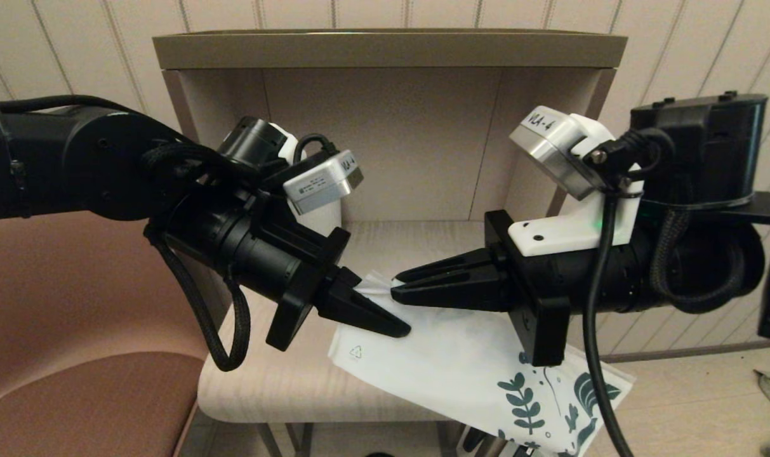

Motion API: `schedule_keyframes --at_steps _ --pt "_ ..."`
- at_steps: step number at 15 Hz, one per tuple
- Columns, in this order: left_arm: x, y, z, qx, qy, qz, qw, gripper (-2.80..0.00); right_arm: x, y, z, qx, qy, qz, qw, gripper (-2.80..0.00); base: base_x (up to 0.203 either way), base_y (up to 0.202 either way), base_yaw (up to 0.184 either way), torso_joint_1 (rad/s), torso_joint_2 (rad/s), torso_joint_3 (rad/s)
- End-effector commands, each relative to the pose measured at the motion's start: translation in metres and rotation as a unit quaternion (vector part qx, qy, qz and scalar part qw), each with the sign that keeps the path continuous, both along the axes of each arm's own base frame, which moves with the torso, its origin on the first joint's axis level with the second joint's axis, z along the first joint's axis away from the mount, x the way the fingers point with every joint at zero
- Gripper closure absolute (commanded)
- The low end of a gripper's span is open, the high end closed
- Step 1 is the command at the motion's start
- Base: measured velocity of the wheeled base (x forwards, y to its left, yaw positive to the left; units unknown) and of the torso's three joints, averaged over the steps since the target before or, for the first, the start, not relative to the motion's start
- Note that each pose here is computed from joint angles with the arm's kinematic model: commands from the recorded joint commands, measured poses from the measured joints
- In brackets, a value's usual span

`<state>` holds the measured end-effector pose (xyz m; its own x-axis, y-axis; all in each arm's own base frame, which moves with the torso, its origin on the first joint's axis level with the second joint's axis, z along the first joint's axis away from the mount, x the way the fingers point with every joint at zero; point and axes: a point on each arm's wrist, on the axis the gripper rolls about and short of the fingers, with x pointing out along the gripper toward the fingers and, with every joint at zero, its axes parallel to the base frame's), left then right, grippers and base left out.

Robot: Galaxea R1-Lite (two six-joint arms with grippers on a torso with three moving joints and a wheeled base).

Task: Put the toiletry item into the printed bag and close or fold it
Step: Close the strorage bag and place it on the desk

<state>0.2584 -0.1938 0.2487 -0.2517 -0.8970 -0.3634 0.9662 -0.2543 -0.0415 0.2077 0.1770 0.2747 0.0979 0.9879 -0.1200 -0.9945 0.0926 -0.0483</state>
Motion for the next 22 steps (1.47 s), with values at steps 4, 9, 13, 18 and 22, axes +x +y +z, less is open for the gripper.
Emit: schedule_keyframes --at_steps 4,9,13,18,22 --pt "-0.003 0.012 0.011 -0.02 -0.005 0.003 0.9998 0.0 -0.001 -0.001 0.001 0.001 -0.002 0.002 1.0 0.0 0.0 0.0 0.0 0.0 0.0 0.0" --pt "-0.004 0.012 0.008 -0.017 0.0 0.001 0.9999 0.0 0.001 -0.002 0.001 0.001 -0.002 -0.001 1.0 0.0 0.0 0.0 0.0 0.0 0.0 0.0" --pt "-0.004 0.011 0.005 -0.011 0.002 0.0 0.9999 0.0 0.002 -0.001 0.0 0.001 -0.003 -0.001 1.0 0.0 0.0 0.0 0.0 0.0 0.0 0.0" --pt "0.002 0.008 0.001 0.007 -0.021 0.024 0.9995 0.0 0.001 -0.001 0.003 0.004 -0.008 -0.001 1.0 0.0 0.0 0.0 0.0 0.0 0.0 0.0" --pt "0.002 0.008 -0.002 -0.014 -0.053 0.027 0.9981 0.0 0.001 -0.001 0.002 0.003 -0.006 0.0 1.0 0.0 0.0 0.0 0.0 0.0 0.0 0.0"
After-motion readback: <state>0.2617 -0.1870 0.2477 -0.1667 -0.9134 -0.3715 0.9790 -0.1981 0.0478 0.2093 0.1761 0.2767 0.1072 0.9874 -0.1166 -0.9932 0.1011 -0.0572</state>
